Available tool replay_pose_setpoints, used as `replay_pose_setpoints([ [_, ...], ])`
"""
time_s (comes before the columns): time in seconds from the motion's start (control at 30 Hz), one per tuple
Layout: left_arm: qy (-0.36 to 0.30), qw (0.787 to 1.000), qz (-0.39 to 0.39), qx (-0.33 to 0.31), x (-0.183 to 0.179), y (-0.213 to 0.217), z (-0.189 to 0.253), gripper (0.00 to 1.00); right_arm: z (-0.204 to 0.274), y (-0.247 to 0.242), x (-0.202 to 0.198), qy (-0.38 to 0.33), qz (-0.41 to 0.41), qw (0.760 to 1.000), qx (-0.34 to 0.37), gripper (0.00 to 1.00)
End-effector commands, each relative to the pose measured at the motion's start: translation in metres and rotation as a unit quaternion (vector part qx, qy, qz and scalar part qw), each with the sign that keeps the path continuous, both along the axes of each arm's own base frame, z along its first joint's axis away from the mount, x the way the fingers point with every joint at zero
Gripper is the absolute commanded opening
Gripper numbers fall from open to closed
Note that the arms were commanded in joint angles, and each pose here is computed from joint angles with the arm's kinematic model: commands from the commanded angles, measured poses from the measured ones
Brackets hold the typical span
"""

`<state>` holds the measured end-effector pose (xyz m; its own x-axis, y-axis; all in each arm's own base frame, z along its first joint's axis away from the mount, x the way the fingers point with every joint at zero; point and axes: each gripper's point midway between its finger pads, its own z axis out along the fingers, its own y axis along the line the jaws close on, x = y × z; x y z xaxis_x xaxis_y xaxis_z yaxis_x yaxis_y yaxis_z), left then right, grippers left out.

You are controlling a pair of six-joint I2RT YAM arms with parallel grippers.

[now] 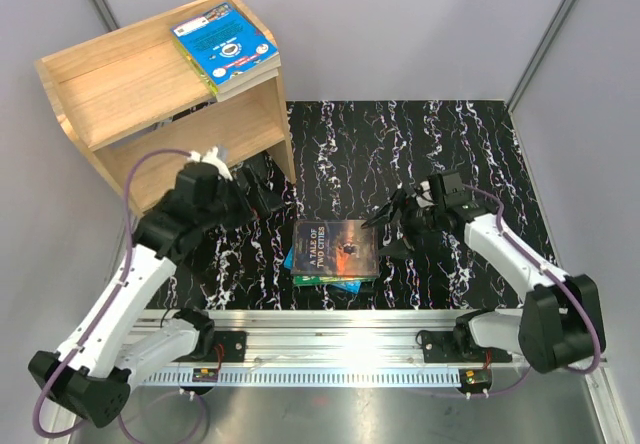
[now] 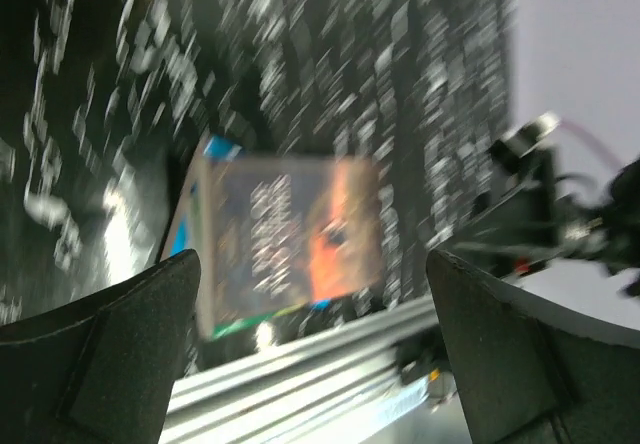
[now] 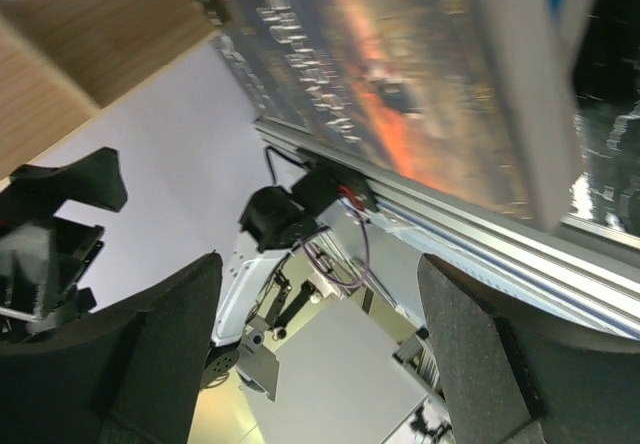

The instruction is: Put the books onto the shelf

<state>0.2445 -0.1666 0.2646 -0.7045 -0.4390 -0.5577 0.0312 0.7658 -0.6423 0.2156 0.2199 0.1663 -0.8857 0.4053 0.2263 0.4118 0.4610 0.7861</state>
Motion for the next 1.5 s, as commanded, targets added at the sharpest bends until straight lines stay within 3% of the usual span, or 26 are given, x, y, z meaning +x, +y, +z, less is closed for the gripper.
replay_pose_setpoints([
  [0.0, -0.008, 0.999, -0.018, -0.035, -0.010, -0.010, -0.019, 0.99, -0.021, -0.006, -0.001, 0.000, 0.010, 1.000, -0.024, 0.86],
  [0.4, 0.086, 0.993, -0.082, 0.000, -0.007, -0.048, -0.112, 0.99, -0.078, -0.029, 0.018, -0.001, 0.042, 0.987, -0.157, 0.85],
  [0.67, 0.132, 0.987, -0.093, 0.019, 0.000, -0.061, -0.151, 0.99, -0.090, -0.026, 0.024, 0.003, 0.057, 0.986, -0.158, 0.83],
  [1.27, 0.135, 0.972, -0.189, 0.041, 0.001, -0.132, -0.142, 0.99, -0.090, -0.021, 0.024, 0.007, 0.062, 0.988, -0.138, 0.79],
  [1.4, 0.128, 0.967, -0.209, 0.066, 0.002, -0.145, -0.131, 0.99, -0.081, -0.018, 0.027, -0.003, 0.063, 0.989, -0.132, 0.73],
  [1.47, 0.135, 0.963, -0.215, 0.086, 0.000, -0.147, -0.136, 0.99, -0.076, -0.018, 0.028, -0.008, 0.064, 0.989, -0.130, 0.66],
])
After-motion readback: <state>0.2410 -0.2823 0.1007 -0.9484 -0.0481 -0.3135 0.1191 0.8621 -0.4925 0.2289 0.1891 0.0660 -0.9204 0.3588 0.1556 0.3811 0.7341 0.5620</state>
